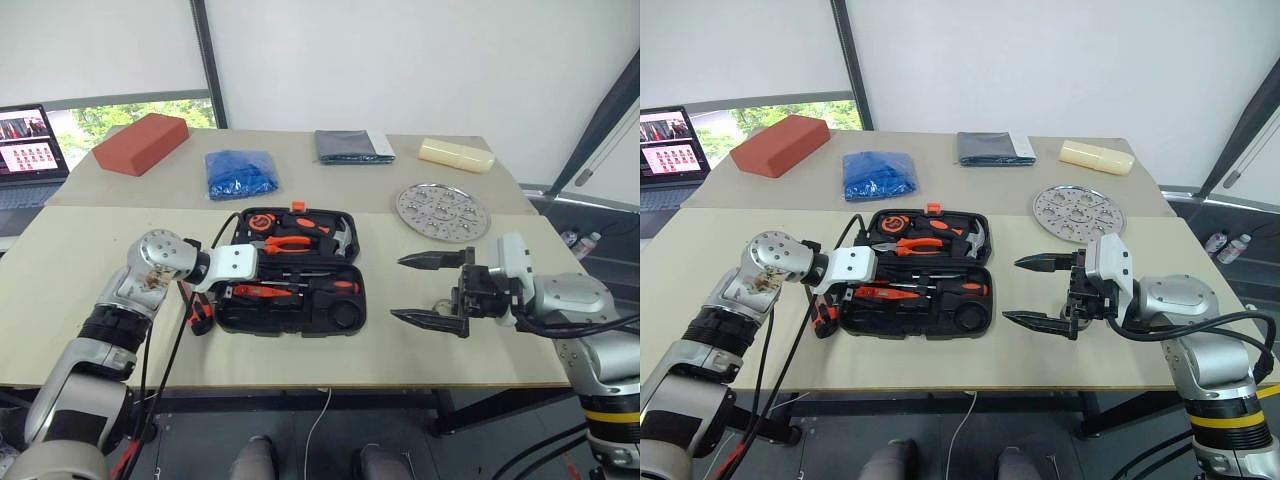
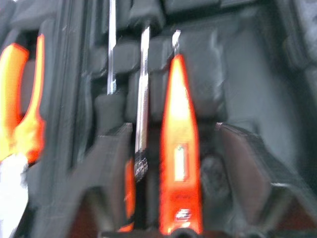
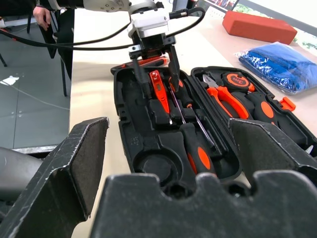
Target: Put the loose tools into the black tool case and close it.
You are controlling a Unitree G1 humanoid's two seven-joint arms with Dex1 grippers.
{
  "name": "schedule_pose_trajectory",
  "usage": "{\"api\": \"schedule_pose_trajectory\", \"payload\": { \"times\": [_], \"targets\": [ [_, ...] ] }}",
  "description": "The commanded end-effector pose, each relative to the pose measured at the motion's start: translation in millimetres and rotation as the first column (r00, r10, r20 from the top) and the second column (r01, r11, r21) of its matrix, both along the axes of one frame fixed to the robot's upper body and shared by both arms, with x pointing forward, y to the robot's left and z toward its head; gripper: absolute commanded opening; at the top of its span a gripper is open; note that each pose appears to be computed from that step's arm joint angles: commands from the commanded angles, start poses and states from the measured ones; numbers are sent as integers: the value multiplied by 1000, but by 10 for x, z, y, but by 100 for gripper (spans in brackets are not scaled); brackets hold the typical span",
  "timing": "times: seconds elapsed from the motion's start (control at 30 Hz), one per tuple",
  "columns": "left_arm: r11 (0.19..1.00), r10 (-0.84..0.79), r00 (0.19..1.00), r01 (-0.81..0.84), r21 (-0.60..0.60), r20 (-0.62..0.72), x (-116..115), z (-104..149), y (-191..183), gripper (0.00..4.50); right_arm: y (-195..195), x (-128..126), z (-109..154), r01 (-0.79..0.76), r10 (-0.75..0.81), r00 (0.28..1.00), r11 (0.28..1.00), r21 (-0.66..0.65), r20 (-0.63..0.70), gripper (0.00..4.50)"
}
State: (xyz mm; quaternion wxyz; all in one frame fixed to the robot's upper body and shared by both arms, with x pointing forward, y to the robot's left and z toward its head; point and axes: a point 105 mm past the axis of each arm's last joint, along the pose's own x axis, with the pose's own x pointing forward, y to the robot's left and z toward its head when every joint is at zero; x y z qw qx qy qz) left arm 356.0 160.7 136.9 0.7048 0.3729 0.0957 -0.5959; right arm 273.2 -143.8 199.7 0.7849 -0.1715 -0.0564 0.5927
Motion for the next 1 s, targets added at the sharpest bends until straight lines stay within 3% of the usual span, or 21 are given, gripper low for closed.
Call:
{"api": "schedule_pose_trajectory", "payload": {
  "times": [0.03,0.13,0.23,0.47,0.53,0.77,0.9,1.0],
  "targets": [
    [971,-40,995,59,-232,87,-32,418,71,393,-42,-35,91,-1,1,1000,1000,2,28,450],
    [940,10,999,8,-340,52,-14,413,139,393,-51,-25,79,7,-7,1000,1000,7,23,450],
    [938,15,1000,-12,-346,7,-62,231,157,322,-43,0,105,26,-27,999,999,32,47,450],
    [933,111,993,-113,-343,-26,10,-54,140,54,-18,21,99,39,-41,998,998,48,50,450],
    [934,148,988,-153,-324,-41,50,-122,144,9,-11,19,91,38,-41,998,998,48,48,450],
    [957,188,971,-215,-196,-150,-14,-468,150,9,6,-32,65,37,-39,999,998,50,37,450],
    [960,166,974,-195,-201,-154,-97,-458,178,9,9,-34,56,41,-43,998,998,53,35,450],
    [973,164,977,-183,-141,-135,-167,-521,263,9,12,-15,55,43,-46,998,997,58,39,450]
  ]
}}
